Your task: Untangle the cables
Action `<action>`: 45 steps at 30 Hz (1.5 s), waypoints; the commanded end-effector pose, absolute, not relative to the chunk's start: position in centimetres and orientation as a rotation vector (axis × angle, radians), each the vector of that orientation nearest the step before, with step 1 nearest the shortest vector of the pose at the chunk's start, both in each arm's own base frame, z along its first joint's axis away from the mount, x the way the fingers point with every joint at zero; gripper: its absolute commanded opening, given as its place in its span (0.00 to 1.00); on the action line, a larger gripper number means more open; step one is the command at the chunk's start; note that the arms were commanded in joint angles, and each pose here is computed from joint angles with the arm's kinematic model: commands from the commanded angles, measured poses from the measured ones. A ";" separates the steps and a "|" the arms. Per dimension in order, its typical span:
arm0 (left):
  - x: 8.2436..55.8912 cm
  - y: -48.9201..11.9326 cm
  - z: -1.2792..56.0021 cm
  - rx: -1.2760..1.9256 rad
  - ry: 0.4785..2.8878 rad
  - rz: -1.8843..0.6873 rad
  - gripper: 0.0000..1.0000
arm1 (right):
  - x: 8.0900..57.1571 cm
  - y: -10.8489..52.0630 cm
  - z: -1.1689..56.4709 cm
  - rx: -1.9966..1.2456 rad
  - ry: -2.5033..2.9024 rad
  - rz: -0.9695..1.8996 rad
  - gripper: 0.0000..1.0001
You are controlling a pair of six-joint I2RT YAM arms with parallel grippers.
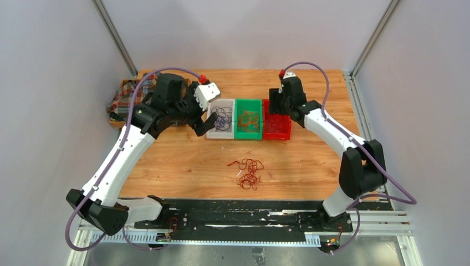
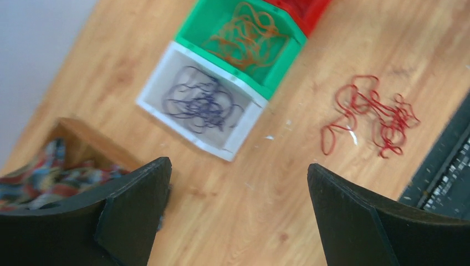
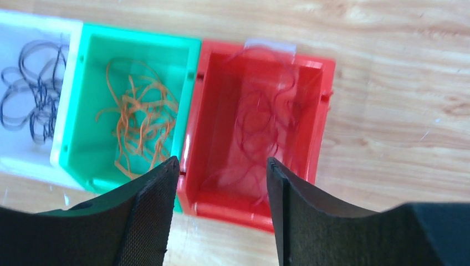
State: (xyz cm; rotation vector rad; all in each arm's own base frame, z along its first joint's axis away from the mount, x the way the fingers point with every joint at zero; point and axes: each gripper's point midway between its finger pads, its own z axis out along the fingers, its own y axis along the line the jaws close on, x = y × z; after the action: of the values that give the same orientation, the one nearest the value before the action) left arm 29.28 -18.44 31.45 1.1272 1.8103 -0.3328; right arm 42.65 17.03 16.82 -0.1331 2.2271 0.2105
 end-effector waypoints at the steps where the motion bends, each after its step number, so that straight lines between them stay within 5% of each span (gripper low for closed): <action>1: 25.8 -19.7 25.3 1.263 1.895 -0.541 0.98 | 38.3 19.3 17.7 -0.212 2.182 0.336 0.63; 14: 22.0 -26.5 15.9 1.624 1.991 -0.754 1.00 | 27.4 17.3 17.6 -0.165 2.052 0.487 0.69; 27: 21.7 -31.6 9.1 1.756 2.078 -0.788 0.78 | 25.3 13.6 19.9 -0.099 1.896 0.424 0.68; 34: 22.9 -32.5 7.7 1.768 2.062 -0.765 0.54 | 25.4 14.2 20.1 -0.099 1.859 0.471 0.57; 42: 22.0 -33.3 6.5 1.773 2.062 -0.850 0.35 | 25.0 14.5 20.5 -0.112 1.839 0.508 0.56; 45: 22.1 -33.3 6.9 1.754 2.057 -0.842 0.20 | 24.9 14.6 20.9 -0.116 1.816 0.523 0.56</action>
State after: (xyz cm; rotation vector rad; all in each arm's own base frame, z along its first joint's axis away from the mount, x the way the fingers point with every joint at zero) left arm 22.49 -32.30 6.28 1.7617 2.1029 -0.7977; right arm 25.03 14.14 19.81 -0.1106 1.8733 0.4779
